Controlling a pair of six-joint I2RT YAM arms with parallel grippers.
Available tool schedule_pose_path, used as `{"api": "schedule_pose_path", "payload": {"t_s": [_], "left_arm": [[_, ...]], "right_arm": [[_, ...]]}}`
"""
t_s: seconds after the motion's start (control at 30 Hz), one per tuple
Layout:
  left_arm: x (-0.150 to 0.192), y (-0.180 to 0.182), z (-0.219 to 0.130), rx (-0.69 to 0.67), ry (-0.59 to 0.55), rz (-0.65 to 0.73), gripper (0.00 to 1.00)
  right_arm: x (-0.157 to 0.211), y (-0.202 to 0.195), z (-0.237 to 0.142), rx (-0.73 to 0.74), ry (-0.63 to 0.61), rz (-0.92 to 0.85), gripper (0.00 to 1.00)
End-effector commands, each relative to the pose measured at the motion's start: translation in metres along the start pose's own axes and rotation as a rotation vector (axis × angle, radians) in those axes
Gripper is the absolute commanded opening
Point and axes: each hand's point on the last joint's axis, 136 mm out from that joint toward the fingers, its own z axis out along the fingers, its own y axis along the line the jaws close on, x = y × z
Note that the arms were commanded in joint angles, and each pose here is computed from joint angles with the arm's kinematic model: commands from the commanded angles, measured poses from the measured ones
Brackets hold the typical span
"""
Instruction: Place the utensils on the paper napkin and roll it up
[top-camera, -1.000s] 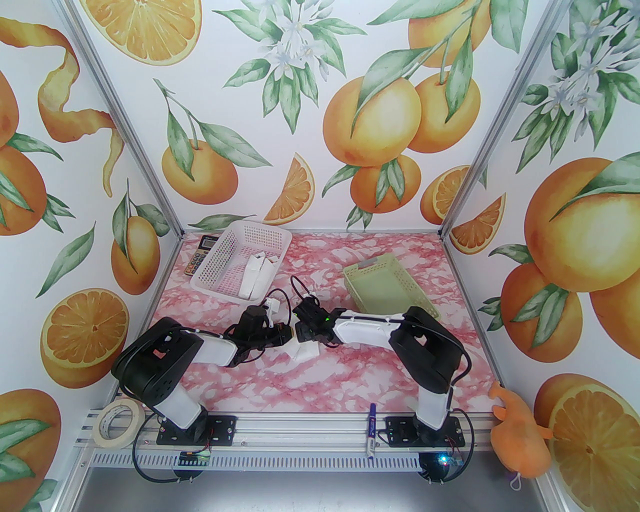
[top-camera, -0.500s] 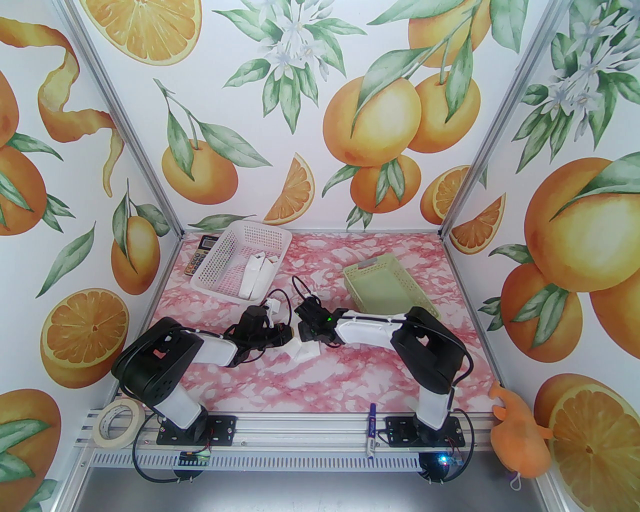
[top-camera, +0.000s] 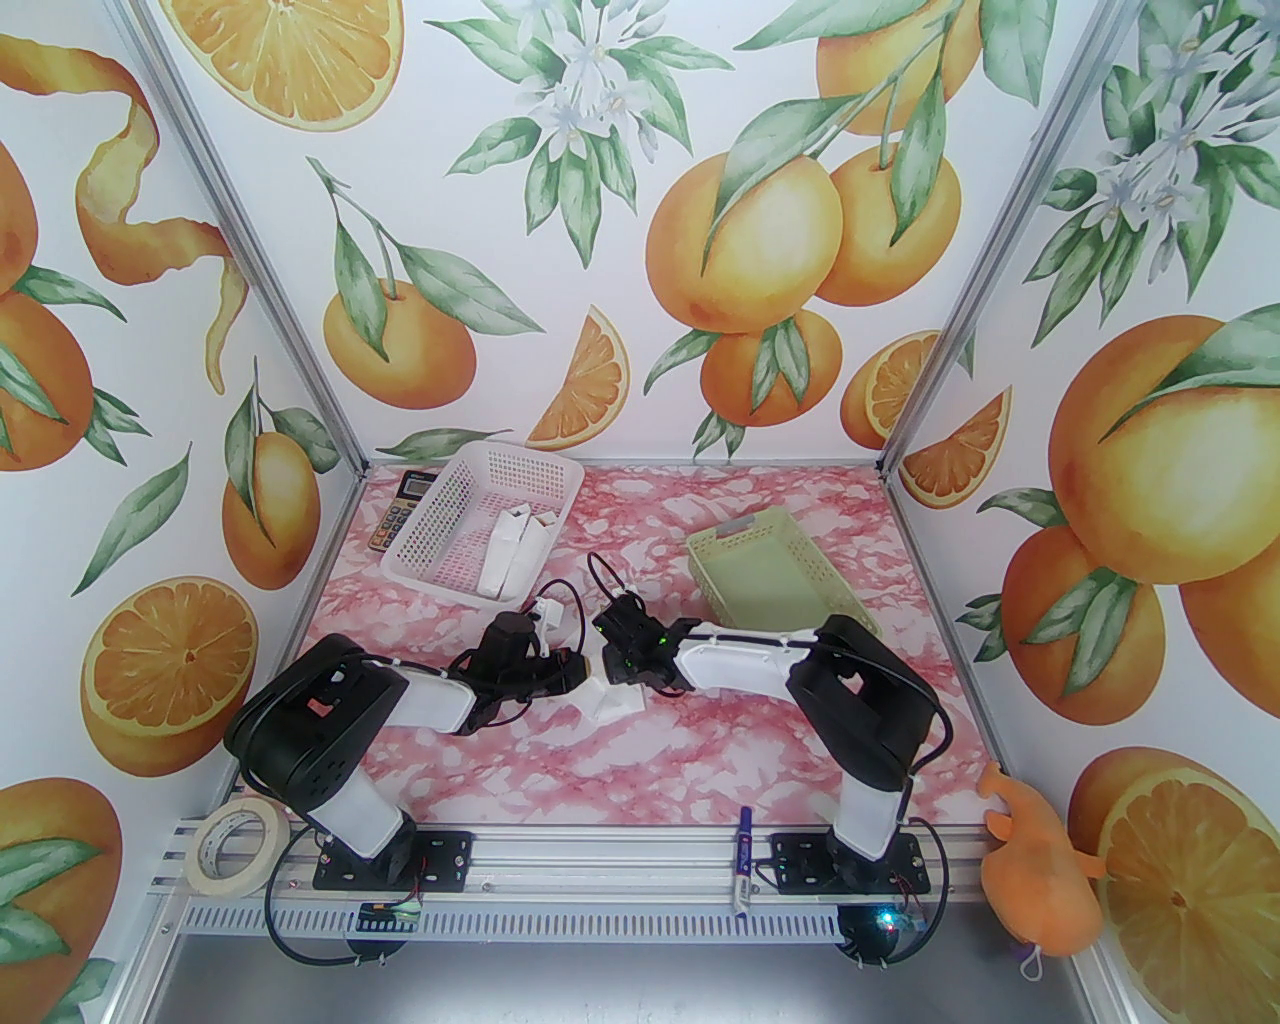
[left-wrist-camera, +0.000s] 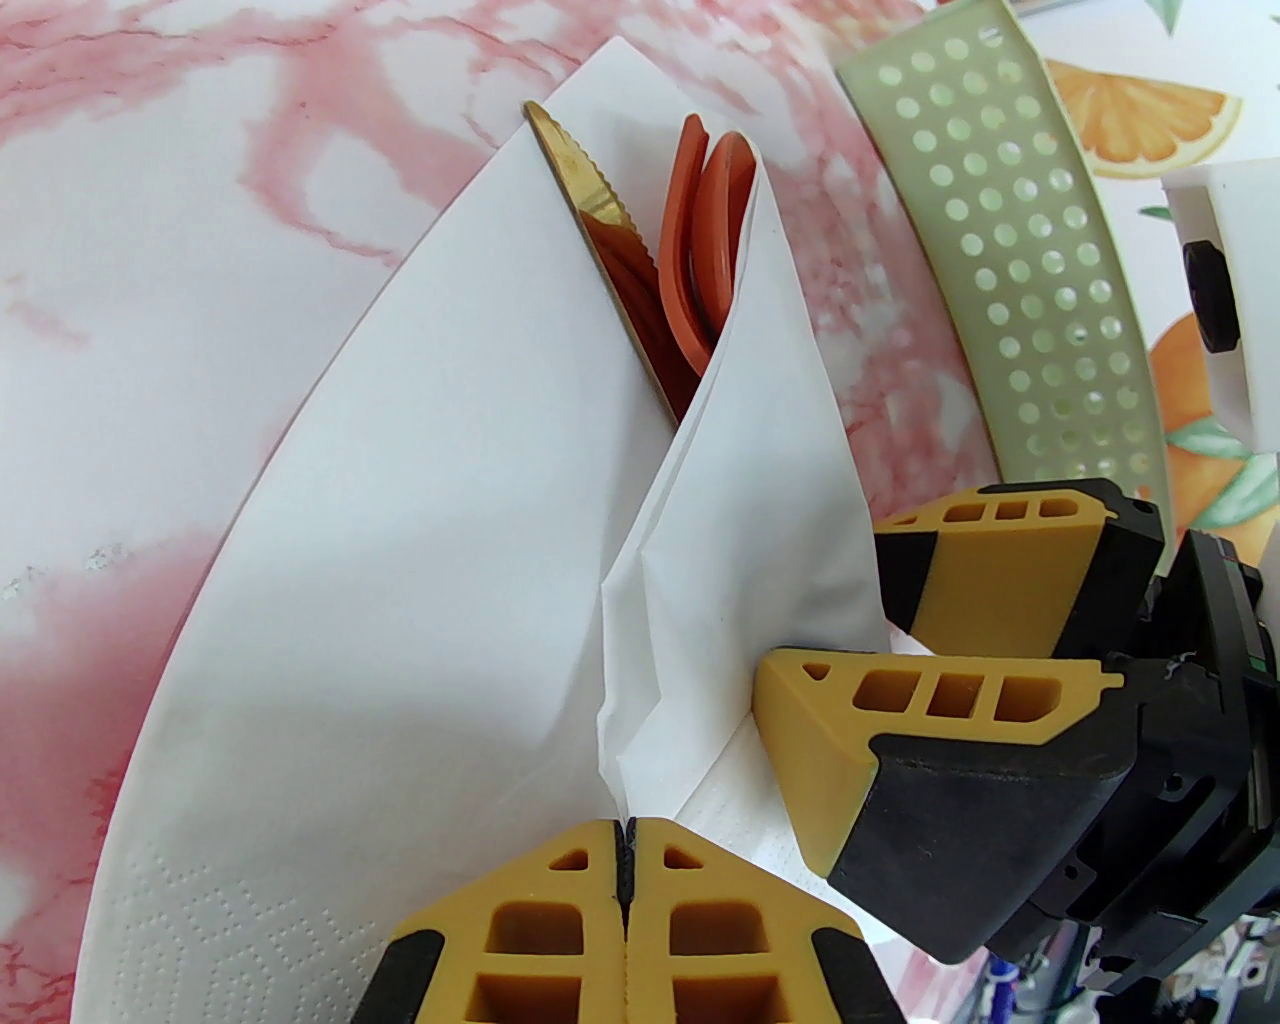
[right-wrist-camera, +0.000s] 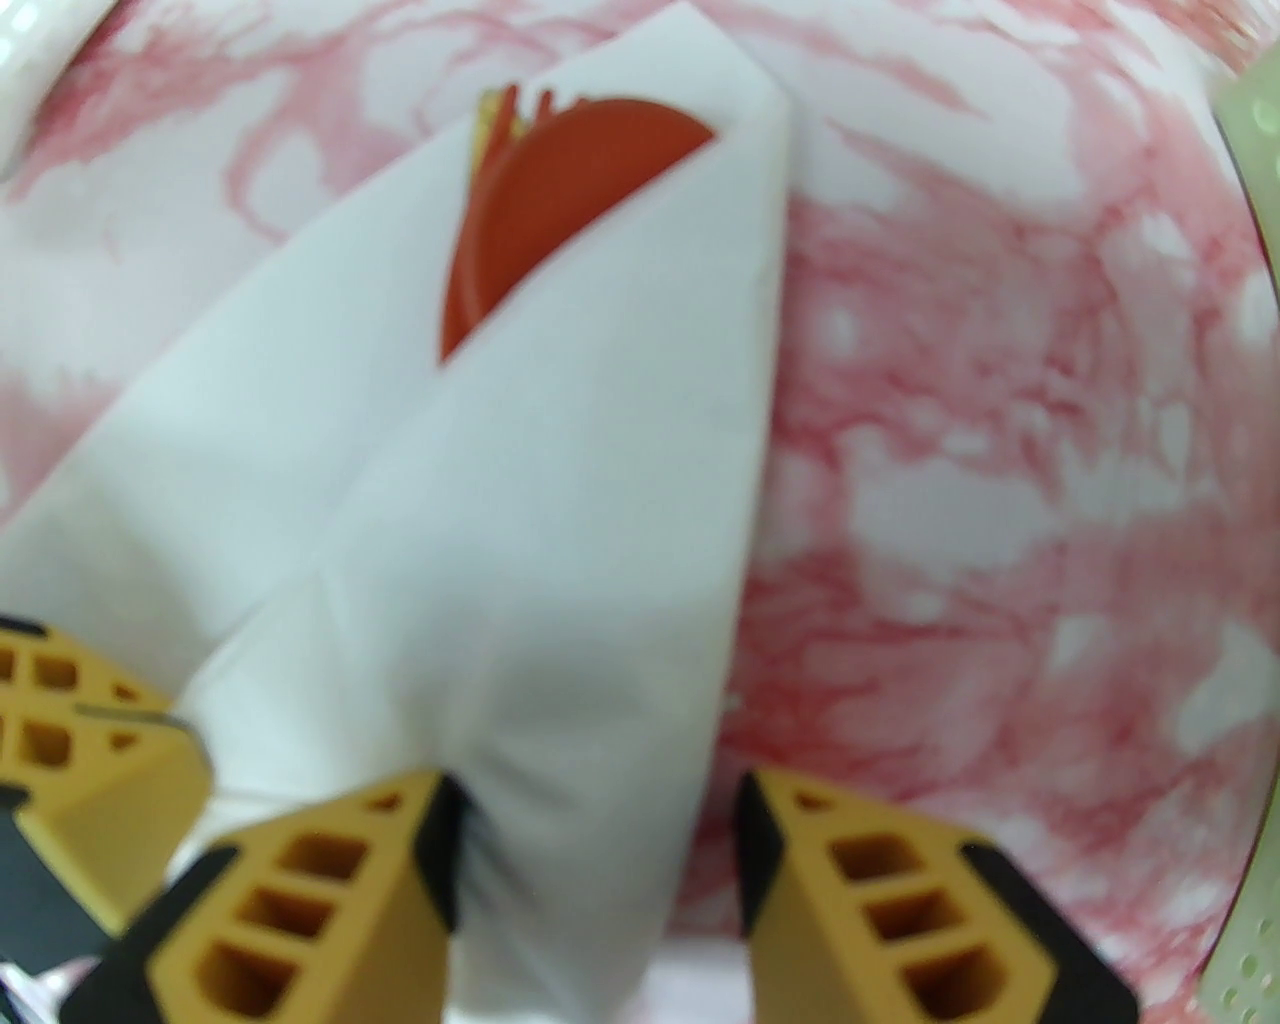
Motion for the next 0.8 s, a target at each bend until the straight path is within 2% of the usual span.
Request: {"api": "schedule_pose_path", "payload": {"t_s": [0.0,0.33,0.5,0.63,0.77], "left_arm": [[0.03,0.036,-0.003,-0.128,0.086,-0.059,0.0],[0.03,0.035,-0.002,-0.123,0.09,-0.06,0.0],[0.03,0.036,-0.003,-0.126,0.09,-0.058,0.0],[0.031,0.036,-0.002,-0.128,0.091,-0.059,0.0],[0.03,0.037,-0.003,-0.133,0.085,-0.061,0.0]], "right_arm": [[0.048,-0.042,0.005,0.127,0.171,-0.016,0.5],[0.013,0.006,-0.019,-0.1,0.108,0.014,0.64],[0.003,0.007,-0.044,-0.205,0.069,0.057,0.7],[0.003,0.003,-0.064,-0.314,0.035,0.133,0.67],[0.009,0.007,-0.077,-0.435,0.012,0.181,0.5]]}}
